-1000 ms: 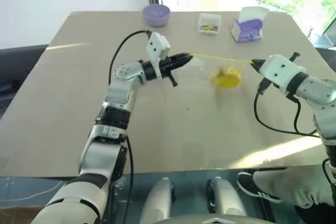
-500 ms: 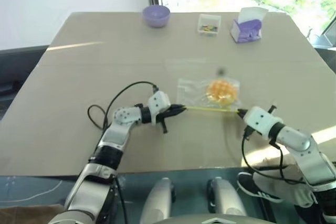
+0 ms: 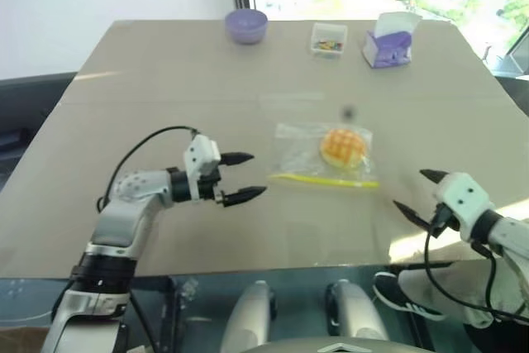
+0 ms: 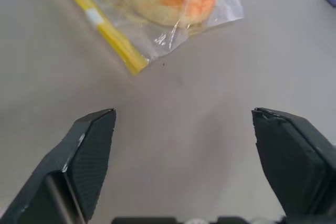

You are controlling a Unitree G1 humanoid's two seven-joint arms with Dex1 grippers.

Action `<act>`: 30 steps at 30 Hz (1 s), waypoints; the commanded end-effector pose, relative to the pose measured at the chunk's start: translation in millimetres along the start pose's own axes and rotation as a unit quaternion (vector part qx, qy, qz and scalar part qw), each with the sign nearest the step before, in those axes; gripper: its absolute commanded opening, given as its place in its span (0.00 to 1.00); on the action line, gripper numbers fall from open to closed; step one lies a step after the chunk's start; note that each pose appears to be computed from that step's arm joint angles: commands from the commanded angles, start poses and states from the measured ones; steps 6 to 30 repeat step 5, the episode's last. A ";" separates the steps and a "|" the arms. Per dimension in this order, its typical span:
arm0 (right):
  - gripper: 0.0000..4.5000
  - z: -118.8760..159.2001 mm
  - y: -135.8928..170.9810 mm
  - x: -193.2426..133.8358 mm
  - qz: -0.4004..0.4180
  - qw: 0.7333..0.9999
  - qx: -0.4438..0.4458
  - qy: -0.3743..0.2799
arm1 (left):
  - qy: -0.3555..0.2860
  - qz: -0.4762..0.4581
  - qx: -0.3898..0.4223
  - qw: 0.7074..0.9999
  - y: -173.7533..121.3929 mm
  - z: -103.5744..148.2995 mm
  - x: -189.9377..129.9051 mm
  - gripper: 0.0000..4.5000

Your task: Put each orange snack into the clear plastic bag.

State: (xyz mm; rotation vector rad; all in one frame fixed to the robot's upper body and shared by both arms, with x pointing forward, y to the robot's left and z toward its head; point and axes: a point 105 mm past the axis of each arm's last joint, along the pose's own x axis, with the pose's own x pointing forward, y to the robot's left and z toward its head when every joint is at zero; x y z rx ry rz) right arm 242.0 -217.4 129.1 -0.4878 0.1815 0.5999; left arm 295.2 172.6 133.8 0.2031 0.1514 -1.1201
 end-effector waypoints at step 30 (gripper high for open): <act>1.00 26.0 -2.4 -38.8 -0.003 0.999 0.031 -0.036 | -0.007 0.037 0.004 0.999 11.0 22.4 -31.8 1.00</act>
